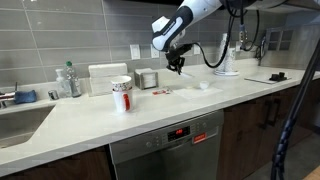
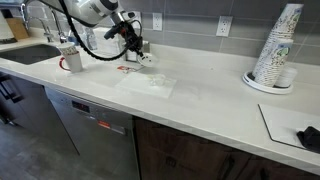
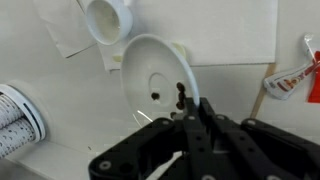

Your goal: Pour the contents of the white plate into the white mug

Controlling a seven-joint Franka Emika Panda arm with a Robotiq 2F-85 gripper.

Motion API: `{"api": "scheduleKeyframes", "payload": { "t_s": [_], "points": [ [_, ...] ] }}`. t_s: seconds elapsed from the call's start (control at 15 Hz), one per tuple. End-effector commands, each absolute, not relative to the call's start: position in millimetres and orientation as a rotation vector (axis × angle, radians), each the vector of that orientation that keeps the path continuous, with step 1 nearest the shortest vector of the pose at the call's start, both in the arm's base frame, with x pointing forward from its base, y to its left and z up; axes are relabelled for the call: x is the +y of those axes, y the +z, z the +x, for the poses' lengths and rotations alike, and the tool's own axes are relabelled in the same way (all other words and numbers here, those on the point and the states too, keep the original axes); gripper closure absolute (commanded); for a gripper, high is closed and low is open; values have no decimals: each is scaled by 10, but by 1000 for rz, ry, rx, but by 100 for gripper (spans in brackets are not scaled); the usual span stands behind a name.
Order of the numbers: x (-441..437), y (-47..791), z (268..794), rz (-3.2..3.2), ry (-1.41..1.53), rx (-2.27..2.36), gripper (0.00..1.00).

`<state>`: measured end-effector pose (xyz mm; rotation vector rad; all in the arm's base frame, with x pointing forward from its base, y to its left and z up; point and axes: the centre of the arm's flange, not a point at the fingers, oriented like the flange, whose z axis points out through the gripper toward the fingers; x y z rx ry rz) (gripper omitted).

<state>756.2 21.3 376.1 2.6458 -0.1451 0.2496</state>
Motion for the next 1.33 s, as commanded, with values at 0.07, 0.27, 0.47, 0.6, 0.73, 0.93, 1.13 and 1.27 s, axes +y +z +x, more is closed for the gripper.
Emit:
{"api": "scheduleKeyframes", "payload": {
  "t_s": [0.07,0.27,0.47,0.6,0.73,0.93,1.13,1.27],
  "points": [
    [59,3764,6966,2743,277,-189,98],
    [-22,3803,6783,2767,310,-228,98],
    [-164,3889,6591,2792,361,-268,98],
    [-244,3941,6516,2799,382,-285,98],
    [-326,4017,6452,2805,403,-280,98],
    [-394,4138,6438,2807,406,-286,98],
    [-395,4232,6510,2800,393,-276,98],
    [-372,4242,6560,2796,388,-257,98]
  ]
}}
